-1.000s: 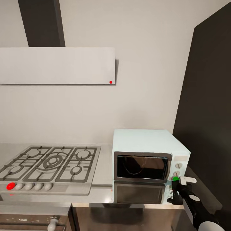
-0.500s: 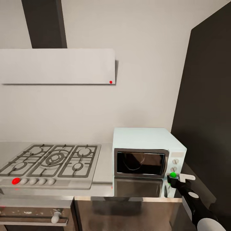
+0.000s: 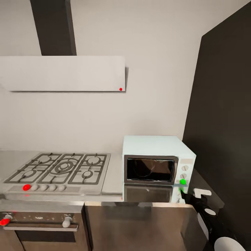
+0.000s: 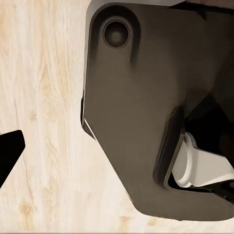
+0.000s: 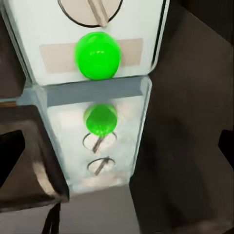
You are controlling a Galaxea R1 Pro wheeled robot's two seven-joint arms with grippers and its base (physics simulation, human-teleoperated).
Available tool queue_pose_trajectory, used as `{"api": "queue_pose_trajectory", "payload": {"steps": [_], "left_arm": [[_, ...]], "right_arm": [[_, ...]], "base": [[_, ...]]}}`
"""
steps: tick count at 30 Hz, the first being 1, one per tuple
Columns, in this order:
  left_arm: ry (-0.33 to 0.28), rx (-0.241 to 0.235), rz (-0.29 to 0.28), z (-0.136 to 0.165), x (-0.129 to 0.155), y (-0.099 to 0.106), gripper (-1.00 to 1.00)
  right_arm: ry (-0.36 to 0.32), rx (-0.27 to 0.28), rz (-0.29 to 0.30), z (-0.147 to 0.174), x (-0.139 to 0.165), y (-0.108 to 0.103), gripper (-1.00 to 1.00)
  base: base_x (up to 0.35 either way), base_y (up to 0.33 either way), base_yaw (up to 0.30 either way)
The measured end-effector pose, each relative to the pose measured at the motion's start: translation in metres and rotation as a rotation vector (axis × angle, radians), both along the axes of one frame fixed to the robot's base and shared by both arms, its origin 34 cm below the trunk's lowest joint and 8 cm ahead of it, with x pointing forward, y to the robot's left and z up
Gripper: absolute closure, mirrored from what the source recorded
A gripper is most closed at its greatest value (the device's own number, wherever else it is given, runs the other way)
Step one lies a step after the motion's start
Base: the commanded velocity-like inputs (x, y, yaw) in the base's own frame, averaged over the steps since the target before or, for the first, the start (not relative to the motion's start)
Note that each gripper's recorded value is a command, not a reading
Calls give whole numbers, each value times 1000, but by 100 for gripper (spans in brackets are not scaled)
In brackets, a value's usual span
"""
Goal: In the kitchen, take the popcorn bag from the countertop, put it into the microwave, and heat it until the popcorn is cooked so the cooked popcorn ends up inside the bag.
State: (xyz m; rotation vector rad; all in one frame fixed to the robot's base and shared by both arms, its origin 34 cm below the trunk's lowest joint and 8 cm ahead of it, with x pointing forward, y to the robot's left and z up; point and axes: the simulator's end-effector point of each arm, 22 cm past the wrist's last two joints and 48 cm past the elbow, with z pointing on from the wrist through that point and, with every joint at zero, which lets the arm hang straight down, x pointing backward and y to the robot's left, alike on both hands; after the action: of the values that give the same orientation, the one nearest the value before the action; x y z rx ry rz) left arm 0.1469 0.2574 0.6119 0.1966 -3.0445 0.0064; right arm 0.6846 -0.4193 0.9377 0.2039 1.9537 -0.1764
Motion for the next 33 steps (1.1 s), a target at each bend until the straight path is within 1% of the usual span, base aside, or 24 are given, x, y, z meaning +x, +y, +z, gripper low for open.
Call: {"api": "queue_pose_trajectory", "payload": {"steps": [18, 26, 31, 32, 33], "left_arm": [[0, 0, 1, 0, 0, 0, -100], [0, 0, 2, 0, 0, 0, -100], [0, 0, 2, 0, 0, 0, -100], [0, 0, 2, 0, 0, 0, -100], [-1, 1, 2, 0, 0, 0, -100]], "right_arm": [[3, 0, 6, -1, 0, 2, -100], [12, 4, 7, -6, -2, 3, -100], [10, 4, 7, -5, -2, 3, -100], [7, 2, 8, -5, -2, 3, -100], [9, 7, 15, -13, -5, 8, -100]], "base": [[-338, 5, 0], [-281, 177, 0], [-112, 305, 0], [0, 0, 0], [0, 0, 0]]}}
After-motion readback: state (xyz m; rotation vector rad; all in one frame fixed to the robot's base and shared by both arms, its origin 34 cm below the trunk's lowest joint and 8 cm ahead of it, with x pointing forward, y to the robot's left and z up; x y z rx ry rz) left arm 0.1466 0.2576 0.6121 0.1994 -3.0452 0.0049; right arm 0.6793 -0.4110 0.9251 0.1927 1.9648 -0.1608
